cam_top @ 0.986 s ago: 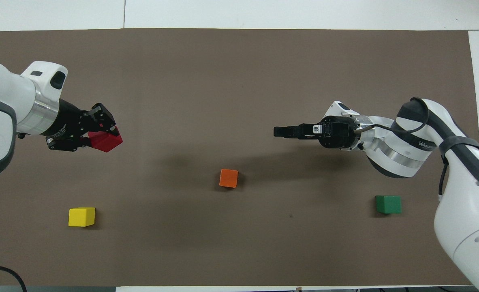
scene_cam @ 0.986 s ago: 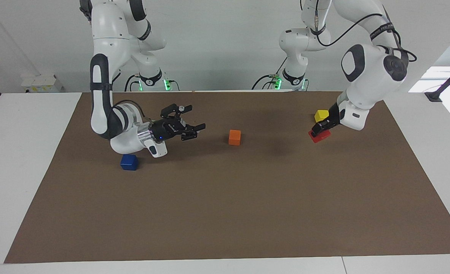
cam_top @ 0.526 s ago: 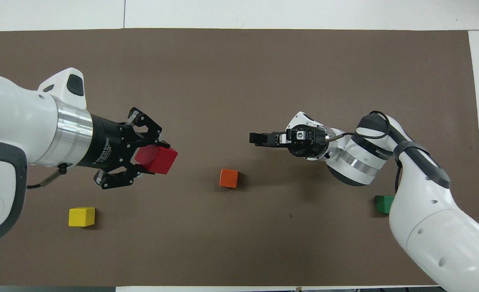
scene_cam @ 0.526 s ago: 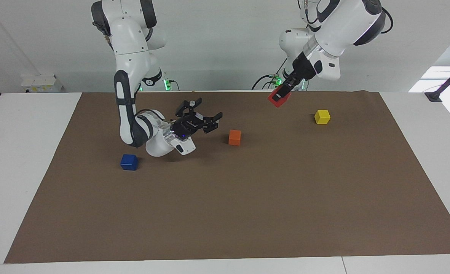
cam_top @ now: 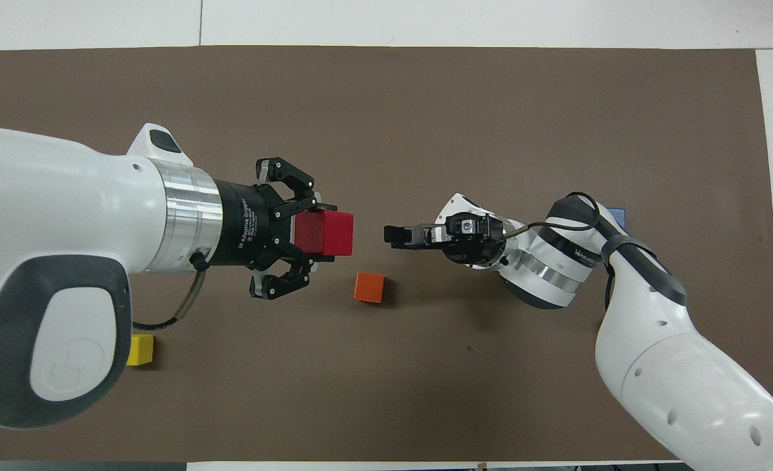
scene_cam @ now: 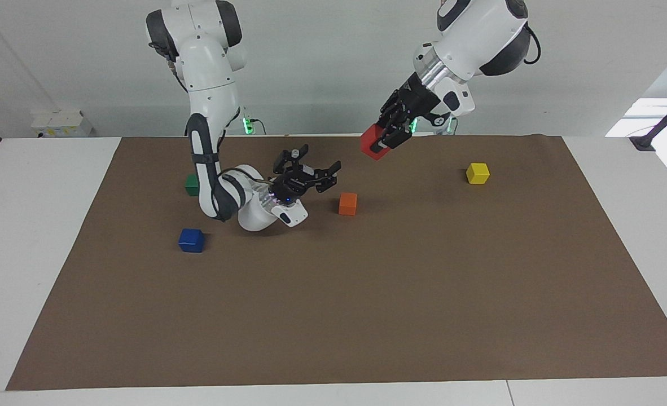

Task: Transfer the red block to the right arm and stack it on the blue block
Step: 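Lift the red cube with the left gripper toward the right gripper, then close the right gripper on the red cube held by the left gripper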

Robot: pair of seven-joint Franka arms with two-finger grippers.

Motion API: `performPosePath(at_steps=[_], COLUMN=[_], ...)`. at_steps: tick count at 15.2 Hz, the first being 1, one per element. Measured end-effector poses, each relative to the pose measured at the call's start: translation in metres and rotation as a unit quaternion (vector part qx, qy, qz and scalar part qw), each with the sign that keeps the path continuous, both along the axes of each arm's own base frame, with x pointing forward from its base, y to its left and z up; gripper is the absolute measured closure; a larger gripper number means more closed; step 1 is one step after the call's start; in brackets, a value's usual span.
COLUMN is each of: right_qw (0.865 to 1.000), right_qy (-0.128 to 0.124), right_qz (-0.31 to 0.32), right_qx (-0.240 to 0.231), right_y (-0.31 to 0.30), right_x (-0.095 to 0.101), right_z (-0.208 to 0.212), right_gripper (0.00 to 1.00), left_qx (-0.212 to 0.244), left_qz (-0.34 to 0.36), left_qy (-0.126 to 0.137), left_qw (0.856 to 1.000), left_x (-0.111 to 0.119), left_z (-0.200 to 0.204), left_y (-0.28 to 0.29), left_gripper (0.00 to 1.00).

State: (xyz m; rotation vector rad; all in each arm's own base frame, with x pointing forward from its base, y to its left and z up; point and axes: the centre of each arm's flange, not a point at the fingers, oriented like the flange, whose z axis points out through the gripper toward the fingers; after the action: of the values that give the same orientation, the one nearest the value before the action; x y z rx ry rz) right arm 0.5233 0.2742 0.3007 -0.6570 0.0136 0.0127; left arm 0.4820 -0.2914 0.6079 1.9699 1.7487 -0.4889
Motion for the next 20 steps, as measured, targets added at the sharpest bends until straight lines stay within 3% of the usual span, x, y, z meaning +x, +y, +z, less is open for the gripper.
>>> performPosePath(at_steps=[4, 13, 14, 17, 20], right_qw=[1.0, 1.0, 1.0, 1.0, 1.0], right_qy=[0.002, 0.0, 0.001, 0.0, -0.001], right_qz=[0.007, 0.012, 0.012, 0.011, 0.007], right_qx=[0.001, 0.0, 0.001, 0.001, 0.0], right_y=[0.01, 0.037, 0.037, 0.036, 0.037], right_x=[-0.005, -0.008, -0.008, -0.008, -0.007], right_z=[-0.001, 0.005, 0.005, 0.005, 0.005], right_gripper=[0.0, 0.0, 0.07, 0.4, 0.44], left_qx=[-0.012, -0.009, -0.007, -0.003, -0.003], left_qz=[0.047, 0.017, 0.015, 0.014, 0.016], left_qy=[0.008, 0.002, 0.002, 0.003, 0.004], left_qw=[0.999, 1.0, 1.0, 1.0, 1.0], left_x=[-0.008, -0.032, -0.032, -0.031, -0.031], left_z=[-0.004, -0.02, -0.022, -0.027, -0.027], left_y=[-0.022, -0.057, -0.058, -0.056, -0.055], left_gripper=[0.45, 0.45, 0.45, 0.45, 0.45])
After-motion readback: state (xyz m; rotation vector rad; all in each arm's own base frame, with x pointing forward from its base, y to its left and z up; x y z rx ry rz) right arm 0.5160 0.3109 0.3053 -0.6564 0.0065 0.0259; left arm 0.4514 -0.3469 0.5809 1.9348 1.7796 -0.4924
